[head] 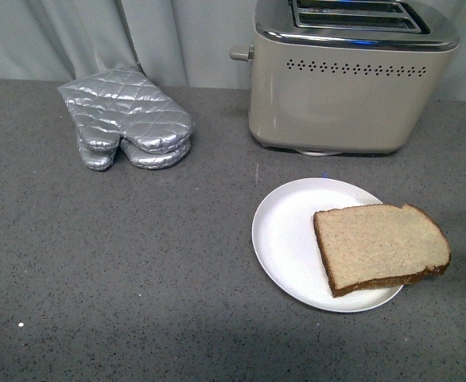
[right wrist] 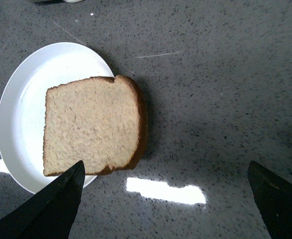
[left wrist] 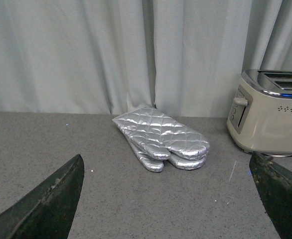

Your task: Put bread into toaster

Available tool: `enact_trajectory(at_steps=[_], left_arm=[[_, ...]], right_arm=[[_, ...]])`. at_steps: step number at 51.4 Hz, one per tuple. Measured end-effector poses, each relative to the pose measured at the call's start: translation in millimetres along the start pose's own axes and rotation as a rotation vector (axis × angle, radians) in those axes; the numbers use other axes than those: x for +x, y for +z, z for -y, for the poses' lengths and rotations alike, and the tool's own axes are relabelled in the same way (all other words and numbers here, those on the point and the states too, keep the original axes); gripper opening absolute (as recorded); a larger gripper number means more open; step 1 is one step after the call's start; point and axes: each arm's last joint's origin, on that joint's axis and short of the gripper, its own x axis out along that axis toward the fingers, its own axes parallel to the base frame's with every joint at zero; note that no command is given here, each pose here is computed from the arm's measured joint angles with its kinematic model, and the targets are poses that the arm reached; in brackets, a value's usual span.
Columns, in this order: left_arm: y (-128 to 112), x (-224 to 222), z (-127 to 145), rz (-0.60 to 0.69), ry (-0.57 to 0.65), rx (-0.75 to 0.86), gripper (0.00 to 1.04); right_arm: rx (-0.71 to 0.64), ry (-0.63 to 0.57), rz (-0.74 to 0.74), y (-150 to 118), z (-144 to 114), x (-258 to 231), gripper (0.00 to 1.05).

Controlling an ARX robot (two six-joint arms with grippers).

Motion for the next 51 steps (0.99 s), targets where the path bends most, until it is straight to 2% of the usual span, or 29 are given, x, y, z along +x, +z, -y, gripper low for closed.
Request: enact_trajectory(at_steps=[21,34,44,49,51], left_arm=[[0.0,0.0,0.0,0.000,0.000,0.000,0.98],[0.0,0.0,0.0,0.000,0.000,0.000,0.98],[-0.1,0.0,0.0,-0.001,0.000,0.000,0.98],[-0.1,0.0,0.0,-0.001,0.000,0.000,0.98],[-0.1,0.0,0.0,-0.001,0.000,0.000,0.98]], right_arm=[[0.165,0.098,-0.195,-9.0,8.7,62.0,0.95],[0.261,0.154,-0.183,-8.0,-1.9,88.6,0.94],[0.296,0.138,-0.191,-3.7,-6.1,91.5,0.56],[0.304,0.118,-0.189,-2.3,-5.6,92.0,0.41],[0.315,0.119,-0.189,-1.9,-5.8,91.7,0.33]])
